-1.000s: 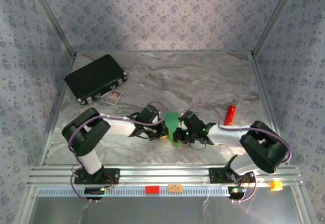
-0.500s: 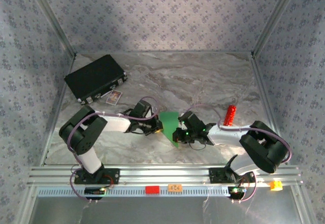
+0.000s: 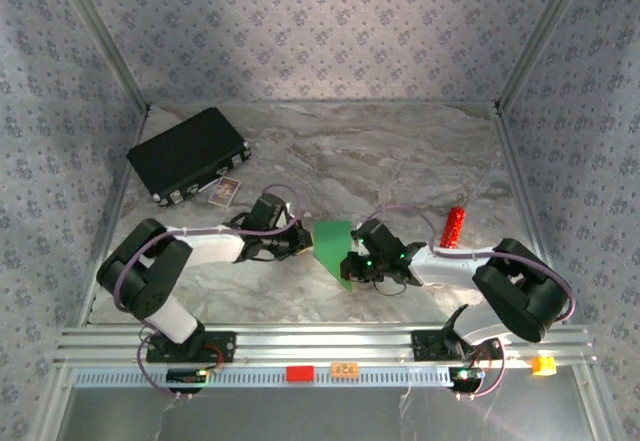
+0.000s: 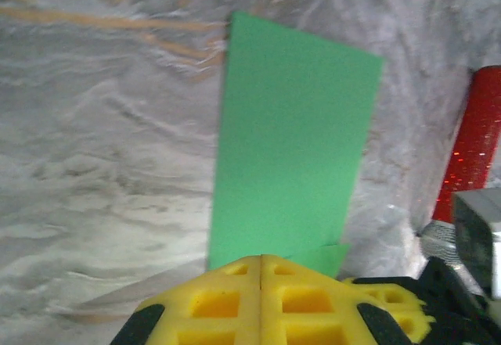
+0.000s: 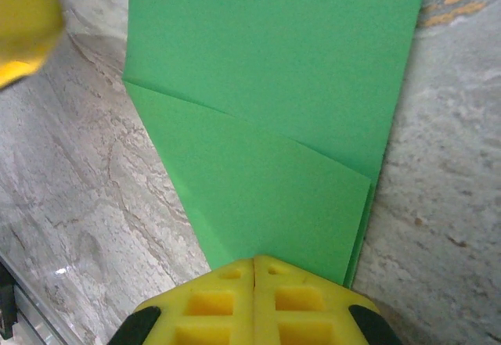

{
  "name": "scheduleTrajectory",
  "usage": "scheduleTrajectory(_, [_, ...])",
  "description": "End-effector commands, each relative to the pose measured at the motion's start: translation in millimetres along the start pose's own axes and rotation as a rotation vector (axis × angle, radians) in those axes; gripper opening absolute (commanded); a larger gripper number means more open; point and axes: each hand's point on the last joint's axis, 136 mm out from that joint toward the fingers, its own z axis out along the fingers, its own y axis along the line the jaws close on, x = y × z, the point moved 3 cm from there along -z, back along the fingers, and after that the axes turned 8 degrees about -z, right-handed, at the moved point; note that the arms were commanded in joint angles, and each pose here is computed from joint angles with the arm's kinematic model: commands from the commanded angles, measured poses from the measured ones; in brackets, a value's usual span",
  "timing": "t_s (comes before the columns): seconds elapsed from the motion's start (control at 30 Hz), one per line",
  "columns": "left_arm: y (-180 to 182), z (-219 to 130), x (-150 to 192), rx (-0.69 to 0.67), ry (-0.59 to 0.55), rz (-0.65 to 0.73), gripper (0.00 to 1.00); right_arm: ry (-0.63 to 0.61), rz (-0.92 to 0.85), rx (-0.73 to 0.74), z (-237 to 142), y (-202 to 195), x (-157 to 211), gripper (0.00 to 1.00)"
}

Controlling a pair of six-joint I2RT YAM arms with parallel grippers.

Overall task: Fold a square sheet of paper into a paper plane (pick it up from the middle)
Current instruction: Third fold the triangle at the center of the table.

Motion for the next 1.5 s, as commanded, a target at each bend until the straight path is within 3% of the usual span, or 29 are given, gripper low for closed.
scheduleTrajectory(0.0, [-13.0,-2.2,4.9,0.039,-0.014,0.08,0.05,0.111,0.04,0.166,0.1,-40.6,33.5,0.01])
scheduleTrajectory(0.27, [-9.8,26.2,27.6,0.053,0.102,0.086,0.03,0.107,0.043,0.165,-0.1,-40.0,32.6,0.02])
scheduleTrajectory(0.53, [29.9,31.8,27.1,-0.108,0.077,0.029,0.0,0.046,0.014,0.079,-8.2,-11.1,9.7,0.04])
scheduleTrajectory(0.77, [32.6,30.6,28.2,-0.117,0.079,0.033,0.0,0.003,-0.054,-0.079,-8.9,33.0,-16.2,0.05])
scheduleTrajectory(0.93, [31.4,31.9,28.7,-0.112,0.084,0.034,0.0,0.043,-0.062,-0.087,11.3,41.2,-22.4,0.05])
scheduleTrajectory(1.27, [34.5,33.1,28.2,-0.124,0.084,0.033,0.0,0.126,-0.034,0.001,23.6,13.7,2.4,0.06])
scheduleTrajectory(1.47, [39.7,36.4,28.9,-0.136,0.091,0.025,0.0,0.111,-0.008,-0.036,14.1,7.5,18.9,0.1])
